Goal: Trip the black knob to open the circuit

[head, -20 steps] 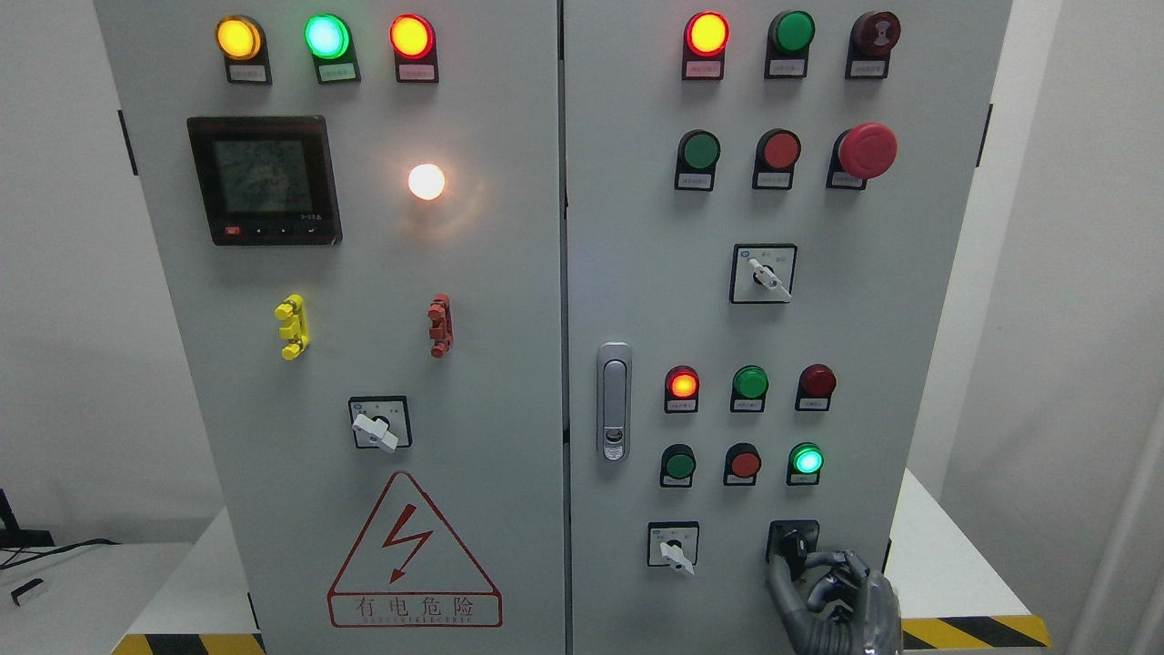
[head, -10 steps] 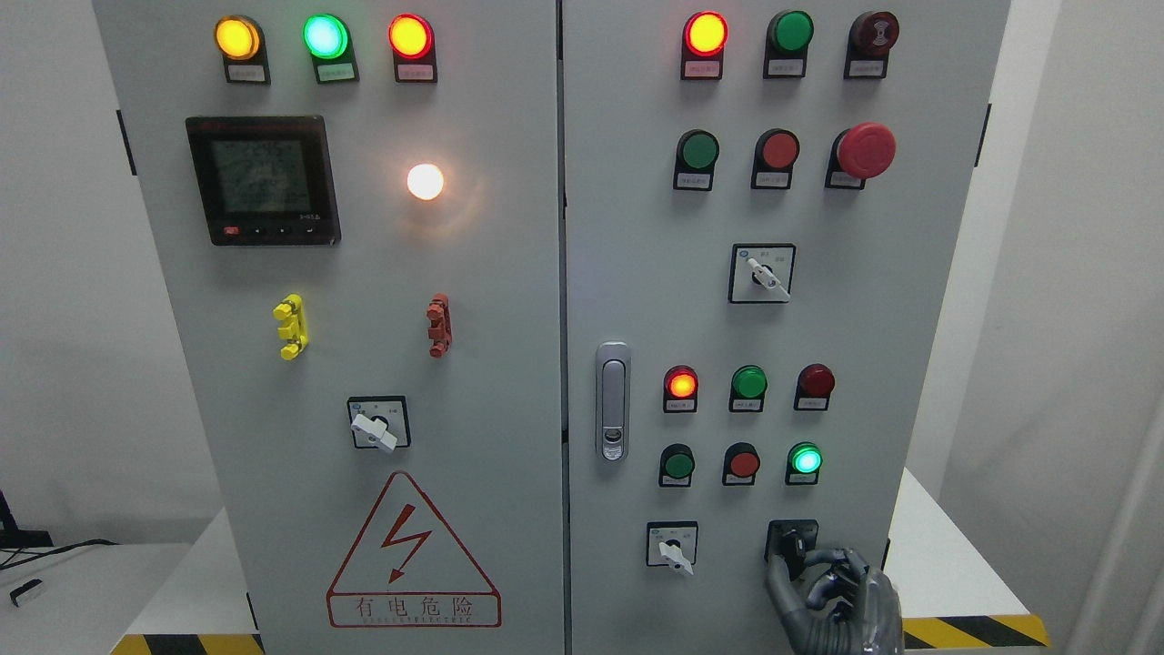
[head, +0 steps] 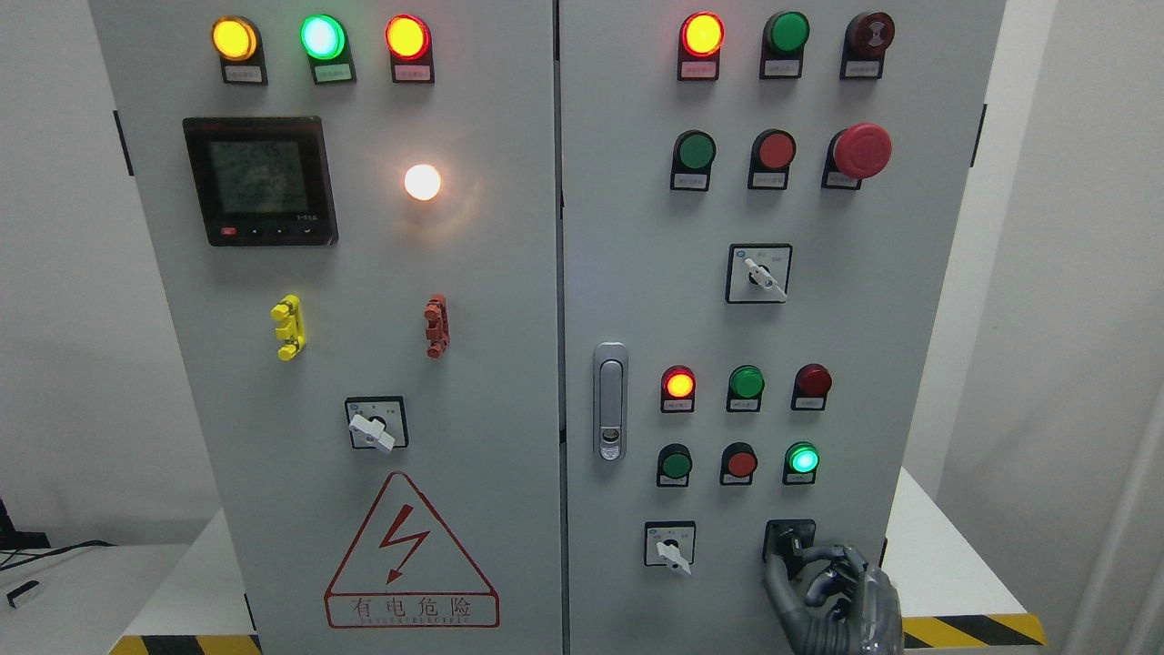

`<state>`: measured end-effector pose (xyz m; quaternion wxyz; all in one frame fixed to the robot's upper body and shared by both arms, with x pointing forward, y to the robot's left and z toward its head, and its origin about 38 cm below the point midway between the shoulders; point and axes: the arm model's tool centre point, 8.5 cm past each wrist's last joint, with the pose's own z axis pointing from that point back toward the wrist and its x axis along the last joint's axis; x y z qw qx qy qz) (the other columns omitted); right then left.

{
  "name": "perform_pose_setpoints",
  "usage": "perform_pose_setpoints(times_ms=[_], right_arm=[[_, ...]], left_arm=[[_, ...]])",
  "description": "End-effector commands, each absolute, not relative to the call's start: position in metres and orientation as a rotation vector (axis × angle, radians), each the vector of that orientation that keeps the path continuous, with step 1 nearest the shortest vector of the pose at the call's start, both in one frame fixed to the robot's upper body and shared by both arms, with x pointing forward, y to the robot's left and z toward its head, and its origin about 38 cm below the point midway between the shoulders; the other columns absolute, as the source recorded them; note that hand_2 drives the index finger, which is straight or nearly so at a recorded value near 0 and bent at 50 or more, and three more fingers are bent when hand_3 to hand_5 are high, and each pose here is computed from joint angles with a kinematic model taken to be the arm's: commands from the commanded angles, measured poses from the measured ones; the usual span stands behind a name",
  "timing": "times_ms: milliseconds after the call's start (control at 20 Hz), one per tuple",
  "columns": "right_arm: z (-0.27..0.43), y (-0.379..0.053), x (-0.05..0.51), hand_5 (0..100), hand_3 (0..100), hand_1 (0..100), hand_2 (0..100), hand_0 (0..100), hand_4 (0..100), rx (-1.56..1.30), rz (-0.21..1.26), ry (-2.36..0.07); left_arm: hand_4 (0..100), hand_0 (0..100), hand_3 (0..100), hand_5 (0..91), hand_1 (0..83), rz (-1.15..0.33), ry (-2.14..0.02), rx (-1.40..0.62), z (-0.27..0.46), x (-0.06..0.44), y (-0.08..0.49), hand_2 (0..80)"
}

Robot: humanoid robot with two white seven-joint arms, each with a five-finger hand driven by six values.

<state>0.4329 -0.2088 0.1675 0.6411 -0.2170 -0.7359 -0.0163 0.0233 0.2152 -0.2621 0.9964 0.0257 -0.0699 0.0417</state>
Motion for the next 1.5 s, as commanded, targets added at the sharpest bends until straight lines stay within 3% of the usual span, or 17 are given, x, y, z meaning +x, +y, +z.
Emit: perform_pose_setpoints(times_ms=[0,751,1452], right_arm=[[0.160,-0.210,0.434,91,89,75,51,28,85,-0.512,-0.020,-1.657],[0.159,-0.219,0.434,90,85,76,47,30,83,-0.526,-0.039,-1.666],[0.161,-0.221,0.434,90,85,77,47,25,82,-0.528,-0.043,-1.675]], left_arm=[[0,12,0,0.0,38.9,0.053,-0.141,0.049,-0.262,0.024,0.215,0.0],[0,12,0,0.0,38.9,0.053,-0.141,0.048,-0.262,0.024,0.215,0.0],[0,12,0,0.0,38.9,0.053,-0.141,0.047,-0.262,0.024,0.214,0.0]])
